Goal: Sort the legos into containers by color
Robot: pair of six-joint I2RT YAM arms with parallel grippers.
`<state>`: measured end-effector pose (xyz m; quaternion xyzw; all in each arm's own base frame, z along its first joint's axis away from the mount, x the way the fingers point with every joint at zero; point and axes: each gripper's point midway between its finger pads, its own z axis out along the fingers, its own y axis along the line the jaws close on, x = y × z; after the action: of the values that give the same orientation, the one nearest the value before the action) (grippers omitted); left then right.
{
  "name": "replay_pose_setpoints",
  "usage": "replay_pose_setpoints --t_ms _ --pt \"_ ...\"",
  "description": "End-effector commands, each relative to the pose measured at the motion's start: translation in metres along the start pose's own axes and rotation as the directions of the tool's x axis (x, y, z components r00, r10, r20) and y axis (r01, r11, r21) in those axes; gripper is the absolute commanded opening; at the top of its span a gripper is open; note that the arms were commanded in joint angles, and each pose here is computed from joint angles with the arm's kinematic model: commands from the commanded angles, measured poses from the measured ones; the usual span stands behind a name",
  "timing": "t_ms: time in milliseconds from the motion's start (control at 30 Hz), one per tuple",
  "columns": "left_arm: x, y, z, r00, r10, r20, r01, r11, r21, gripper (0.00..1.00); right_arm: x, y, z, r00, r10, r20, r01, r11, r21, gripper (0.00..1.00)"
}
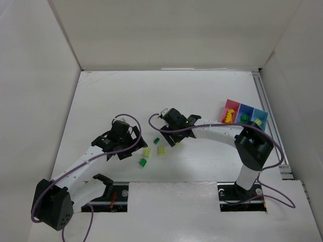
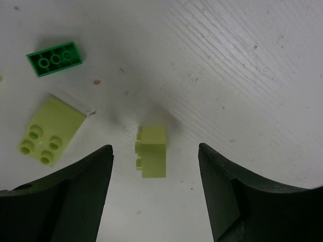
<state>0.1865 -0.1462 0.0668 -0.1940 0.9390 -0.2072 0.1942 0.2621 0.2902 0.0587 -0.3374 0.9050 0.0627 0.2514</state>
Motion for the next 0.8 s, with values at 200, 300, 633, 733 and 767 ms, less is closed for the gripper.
replay_pose_setpoints --t_ms 200,300,633,733,767 --pt "-0.003 0.001 -0.006 0.999 -0.030 0.030 0.030 1.000 0.000 1.00 0.008 0.003 0.023 0.998 0.069 -0.003 -0.069 0.998 0.010 0.53" --pt "-0.003 0.001 -0.006 0.999 -0.031 0.023 0.031 0.999 -0.010 1.00 0.011 0.006 0.026 0.997 0.077 -0.014 -0.077 0.997 0.000 0.32" --pt "-0.019 -0.020 -0.004 0.998 0.015 0.057 -0.018 0.999 0.051 1.00 -0.005 -0.037 -0.016 0.976 0.215 0.042 -0.218 0.971 0.096 0.10" --pt "-0.035 -0.039 -0.005 0.994 0.061 0.094 -0.069 0.994 0.087 1.00 -0.002 -0.099 -0.040 0.926 0.368 0.079 -0.376 0.911 0.169 0.07" --pt "-0.038 -0.043 -0.006 0.993 0.073 0.097 -0.082 0.993 0.088 1.00 0.010 -0.135 -0.047 0.892 0.443 0.093 -0.453 0.865 0.216 0.07"
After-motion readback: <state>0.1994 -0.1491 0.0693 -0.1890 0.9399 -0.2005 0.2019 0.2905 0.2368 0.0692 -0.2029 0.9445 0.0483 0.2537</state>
